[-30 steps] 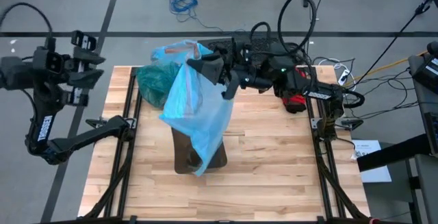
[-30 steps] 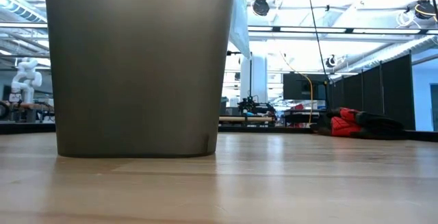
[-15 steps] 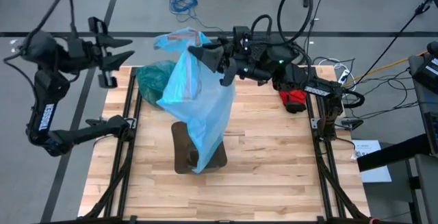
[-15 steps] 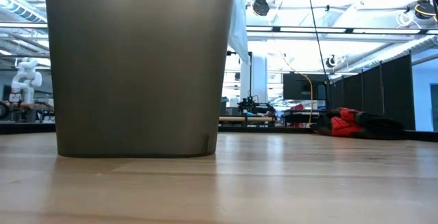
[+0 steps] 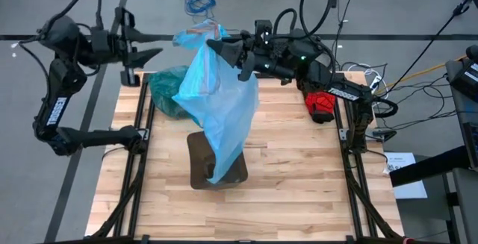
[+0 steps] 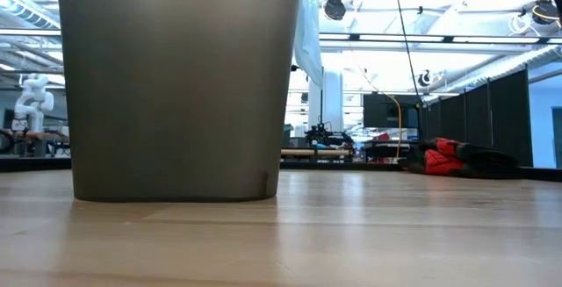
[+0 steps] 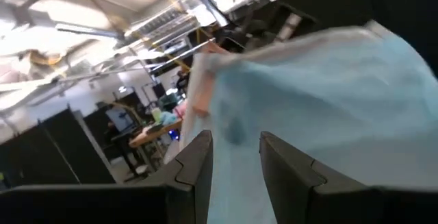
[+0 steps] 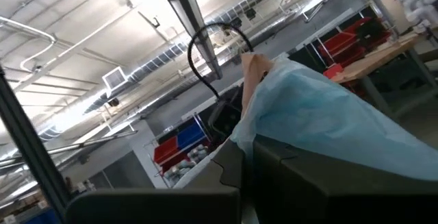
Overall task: Place trash/remove bag and relplace
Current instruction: Insert the new blue trash bag into the trash bin
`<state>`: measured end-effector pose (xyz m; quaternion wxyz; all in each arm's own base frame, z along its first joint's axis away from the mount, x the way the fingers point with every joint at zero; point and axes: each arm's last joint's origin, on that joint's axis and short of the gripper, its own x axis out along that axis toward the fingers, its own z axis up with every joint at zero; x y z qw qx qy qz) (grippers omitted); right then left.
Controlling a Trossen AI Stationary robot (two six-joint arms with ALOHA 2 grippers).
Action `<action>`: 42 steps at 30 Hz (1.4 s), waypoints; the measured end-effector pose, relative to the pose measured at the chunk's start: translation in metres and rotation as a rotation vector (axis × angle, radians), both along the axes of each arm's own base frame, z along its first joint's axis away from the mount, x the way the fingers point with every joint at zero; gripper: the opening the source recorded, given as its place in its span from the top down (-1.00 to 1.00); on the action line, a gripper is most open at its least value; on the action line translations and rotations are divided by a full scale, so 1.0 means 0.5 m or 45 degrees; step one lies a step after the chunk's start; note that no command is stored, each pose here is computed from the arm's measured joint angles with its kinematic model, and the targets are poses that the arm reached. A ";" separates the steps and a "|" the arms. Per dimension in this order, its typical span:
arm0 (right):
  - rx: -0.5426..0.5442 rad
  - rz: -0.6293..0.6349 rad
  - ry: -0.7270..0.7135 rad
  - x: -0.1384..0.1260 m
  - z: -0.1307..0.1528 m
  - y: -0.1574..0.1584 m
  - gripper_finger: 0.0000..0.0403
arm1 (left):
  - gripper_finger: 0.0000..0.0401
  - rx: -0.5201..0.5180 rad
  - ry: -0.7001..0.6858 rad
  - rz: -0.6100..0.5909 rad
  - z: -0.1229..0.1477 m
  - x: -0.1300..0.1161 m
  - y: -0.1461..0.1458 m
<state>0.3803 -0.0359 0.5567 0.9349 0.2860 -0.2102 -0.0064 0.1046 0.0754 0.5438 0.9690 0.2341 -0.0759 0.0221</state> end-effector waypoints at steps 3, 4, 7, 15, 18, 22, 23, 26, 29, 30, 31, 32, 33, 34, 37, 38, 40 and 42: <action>-0.003 0.005 0.008 0.000 -0.001 -0.003 1.00 | 0.41 -0.150 -0.002 0.031 0.013 0.021 0.020; -0.007 0.019 0.007 0.000 -0.001 -0.005 1.00 | 0.41 -0.202 0.014 0.031 0.013 0.031 0.030; 0.003 0.062 0.010 0.000 -0.001 -0.003 1.00 | 0.41 -0.327 0.110 0.036 0.006 0.060 0.058; 0.014 0.151 0.013 0.001 -0.002 0.003 1.00 | 0.41 -0.366 0.164 0.023 0.010 0.093 0.082; 0.007 0.186 0.014 0.001 -0.002 0.008 1.00 | 0.41 -0.344 0.139 0.027 0.022 0.085 0.074; 0.001 0.203 0.015 0.001 -0.002 0.010 1.00 | 0.41 -0.329 0.127 0.010 0.036 0.074 0.062; -0.001 0.208 0.015 0.001 -0.002 0.010 1.00 | 0.41 -0.330 0.134 -0.005 0.038 0.071 0.060; -0.004 0.208 0.015 0.001 -0.002 0.009 1.00 | 0.41 -0.298 0.160 -0.063 0.037 0.067 0.049; -0.022 0.202 0.016 0.001 -0.002 0.009 1.00 | 0.41 -0.205 0.191 -0.027 0.032 0.060 0.035; -0.023 0.203 0.016 0.001 -0.002 0.009 1.00 | 0.41 -0.171 0.199 0.016 0.031 0.057 0.031; -0.023 0.204 0.016 0.001 -0.002 0.009 1.00 | 0.41 -0.139 0.212 0.061 0.029 0.056 0.028; -0.024 0.204 0.016 0.001 -0.002 0.009 1.00 | 0.41 -0.110 0.229 0.093 0.026 0.056 0.026; -0.025 0.204 0.016 0.001 -0.002 0.009 1.00 | 0.41 -0.090 0.242 0.110 0.024 0.059 0.024; -0.025 0.204 0.016 0.001 -0.002 0.009 1.00 | 0.41 -0.073 0.254 0.115 0.022 0.063 0.023; -0.026 0.203 0.016 0.001 -0.002 0.009 1.00 | 0.41 -0.085 0.290 0.121 0.014 0.088 0.024; -0.027 0.203 0.016 0.001 -0.002 0.008 1.00 | 0.41 -0.087 0.298 0.142 0.012 0.096 0.025; -0.026 0.203 0.016 0.001 -0.002 0.009 1.00 | 0.41 -0.064 0.319 0.183 0.007 0.110 0.028; -0.027 0.204 0.016 0.001 -0.002 0.009 1.00 | 0.41 -0.042 0.342 0.188 0.001 0.126 0.030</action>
